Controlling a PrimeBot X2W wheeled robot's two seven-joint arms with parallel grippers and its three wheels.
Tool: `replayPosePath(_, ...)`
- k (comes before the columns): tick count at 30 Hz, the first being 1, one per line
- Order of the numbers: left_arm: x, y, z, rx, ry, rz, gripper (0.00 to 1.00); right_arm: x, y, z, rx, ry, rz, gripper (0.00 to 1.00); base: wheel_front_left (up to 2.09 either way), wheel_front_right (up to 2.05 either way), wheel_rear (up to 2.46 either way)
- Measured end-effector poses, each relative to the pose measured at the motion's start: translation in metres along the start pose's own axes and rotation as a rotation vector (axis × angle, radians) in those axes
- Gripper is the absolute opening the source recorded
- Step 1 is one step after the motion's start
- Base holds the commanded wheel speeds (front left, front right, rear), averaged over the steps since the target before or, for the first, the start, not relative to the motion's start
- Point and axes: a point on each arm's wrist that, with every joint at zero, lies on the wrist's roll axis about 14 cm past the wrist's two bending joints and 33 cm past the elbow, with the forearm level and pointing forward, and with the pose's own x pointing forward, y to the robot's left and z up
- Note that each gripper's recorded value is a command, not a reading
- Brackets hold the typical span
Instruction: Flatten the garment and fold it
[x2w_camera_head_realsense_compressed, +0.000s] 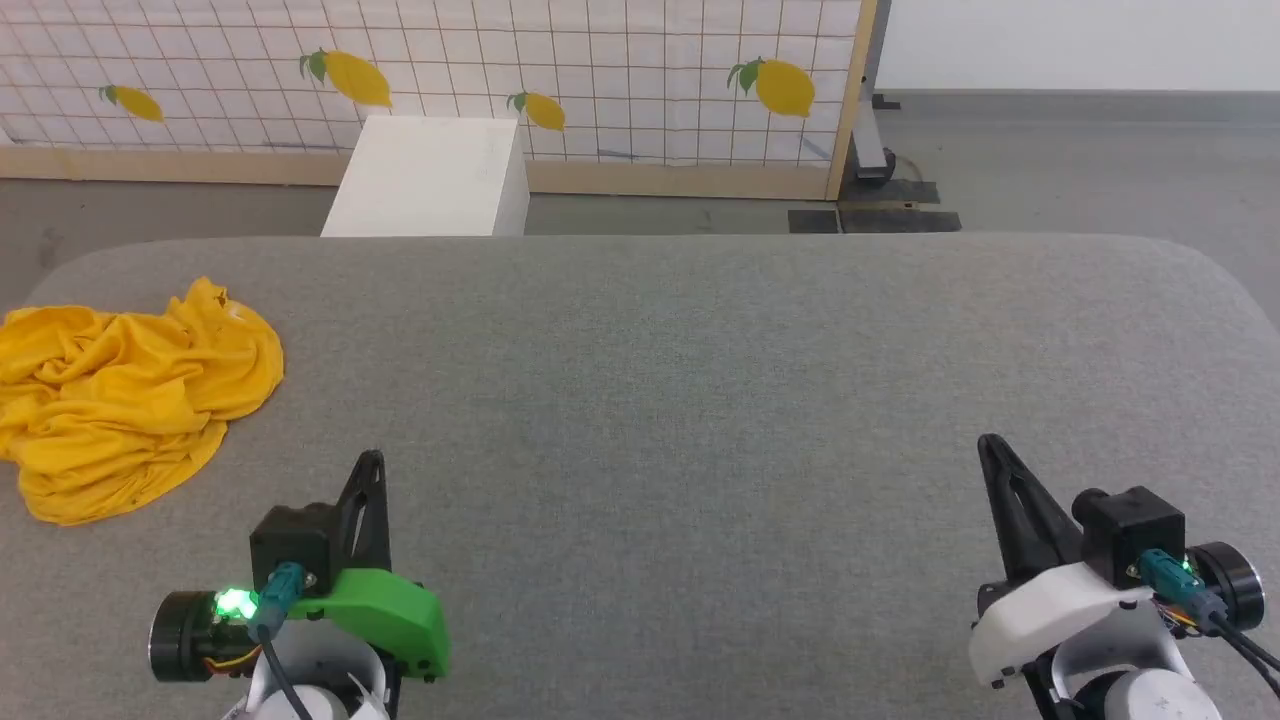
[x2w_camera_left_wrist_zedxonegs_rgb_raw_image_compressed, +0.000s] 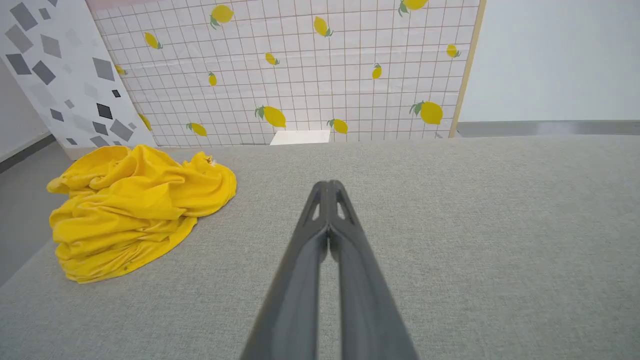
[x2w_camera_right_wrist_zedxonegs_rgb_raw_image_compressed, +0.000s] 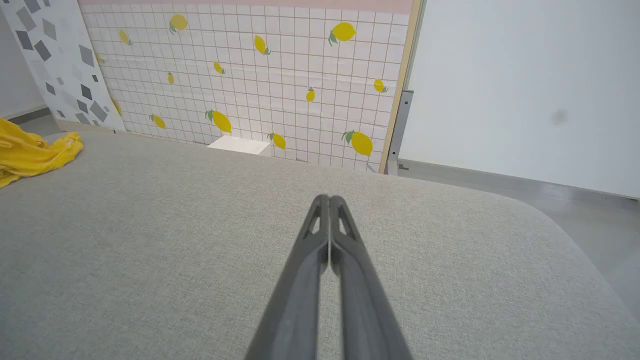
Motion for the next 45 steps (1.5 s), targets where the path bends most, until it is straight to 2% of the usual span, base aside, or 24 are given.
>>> replayPosePath(21,0.000,0.000,0.000,0.000,0.000,0.000,0.00,0.000,0.000,0.000,0.000,0.000,0.000,0.00,0.00,0.00,0.00)
replayPosePath(22,0.000,0.000,0.000,-0.001,0.000,-0.001,1.00,0.000,0.000,0.000,0.000,0.000,0.000,1.00,0.00,0.00,0.00)
replayPosePath(33,-0.001,-0.002,-0.002,-0.009,0.003,-0.006,1.00,0.001,0.000,0.000,0.001,0.000,0.002,1.00,0.00,0.00,0.00)
replayPosePath(45,-0.009,0.012,-0.005,-0.020,-0.004,0.048,1.00,0.009,0.014,0.002,0.007,-0.012,0.043,1.00,0.00,0.00,0.00)
